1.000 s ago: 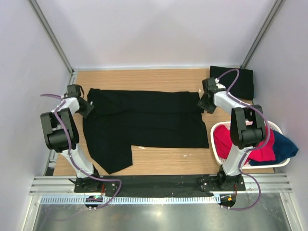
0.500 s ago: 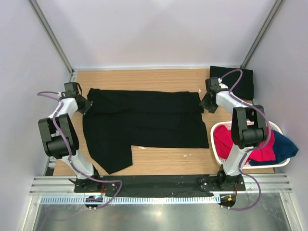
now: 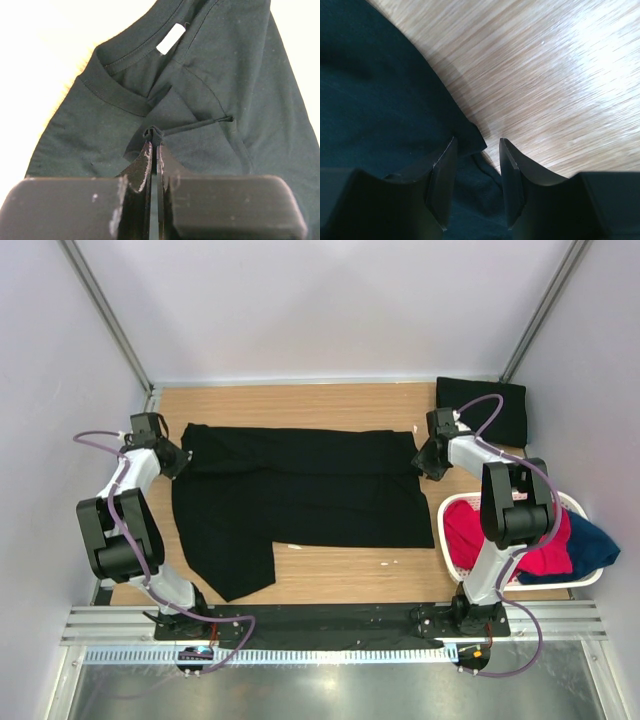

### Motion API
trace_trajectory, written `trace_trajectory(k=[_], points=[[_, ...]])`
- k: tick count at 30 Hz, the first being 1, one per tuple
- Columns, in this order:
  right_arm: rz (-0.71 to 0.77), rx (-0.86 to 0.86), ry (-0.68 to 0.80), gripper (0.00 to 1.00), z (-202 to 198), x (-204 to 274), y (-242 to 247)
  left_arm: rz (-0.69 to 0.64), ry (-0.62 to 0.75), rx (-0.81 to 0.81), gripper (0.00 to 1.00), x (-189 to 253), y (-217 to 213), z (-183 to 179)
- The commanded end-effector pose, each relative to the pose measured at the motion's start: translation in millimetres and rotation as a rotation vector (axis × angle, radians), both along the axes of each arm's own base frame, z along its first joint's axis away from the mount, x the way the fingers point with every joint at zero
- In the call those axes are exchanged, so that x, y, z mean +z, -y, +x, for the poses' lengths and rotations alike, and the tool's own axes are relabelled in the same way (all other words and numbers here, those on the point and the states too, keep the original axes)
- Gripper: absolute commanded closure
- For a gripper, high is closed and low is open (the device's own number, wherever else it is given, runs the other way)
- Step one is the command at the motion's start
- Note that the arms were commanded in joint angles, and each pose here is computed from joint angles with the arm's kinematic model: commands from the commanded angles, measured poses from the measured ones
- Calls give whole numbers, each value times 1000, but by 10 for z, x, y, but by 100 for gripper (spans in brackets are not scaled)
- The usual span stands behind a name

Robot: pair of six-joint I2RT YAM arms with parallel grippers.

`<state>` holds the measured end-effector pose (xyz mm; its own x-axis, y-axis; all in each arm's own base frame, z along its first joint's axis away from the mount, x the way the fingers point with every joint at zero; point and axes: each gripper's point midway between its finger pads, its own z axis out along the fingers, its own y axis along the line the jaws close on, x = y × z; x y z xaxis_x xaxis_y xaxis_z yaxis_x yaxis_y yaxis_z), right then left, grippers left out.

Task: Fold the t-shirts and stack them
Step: Fold the tshirt

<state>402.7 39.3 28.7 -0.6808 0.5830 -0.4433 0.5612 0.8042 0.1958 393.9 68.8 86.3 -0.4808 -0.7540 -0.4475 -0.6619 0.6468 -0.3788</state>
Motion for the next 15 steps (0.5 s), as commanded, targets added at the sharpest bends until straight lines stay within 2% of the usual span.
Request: trace_trajectory(k=[1, 6, 7, 9, 10, 11, 15], points=[[47, -26, 75, 55, 118, 123, -70, 10, 52, -23, 100, 166, 12, 36], [42, -39, 88, 67, 136, 91, -52, 11, 65, -34, 100, 218, 26, 51], [41, -47, 97, 75, 153, 85, -45, 11, 66, -38, 100, 227, 33, 56], [34, -54, 98, 83, 164, 83, -30, 12, 78, -46, 100, 280, 31, 86], [33, -57, 108, 94, 202, 120, -22, 11, 81, -50, 100, 304, 29, 99], [28, -52, 115, 99, 216, 153, -23, 12, 85, -61, 99, 339, 41, 107], [-6, -34, 173, 99, 352, 449, 32, 30, 164, -91, 100, 708, 35, 266]])
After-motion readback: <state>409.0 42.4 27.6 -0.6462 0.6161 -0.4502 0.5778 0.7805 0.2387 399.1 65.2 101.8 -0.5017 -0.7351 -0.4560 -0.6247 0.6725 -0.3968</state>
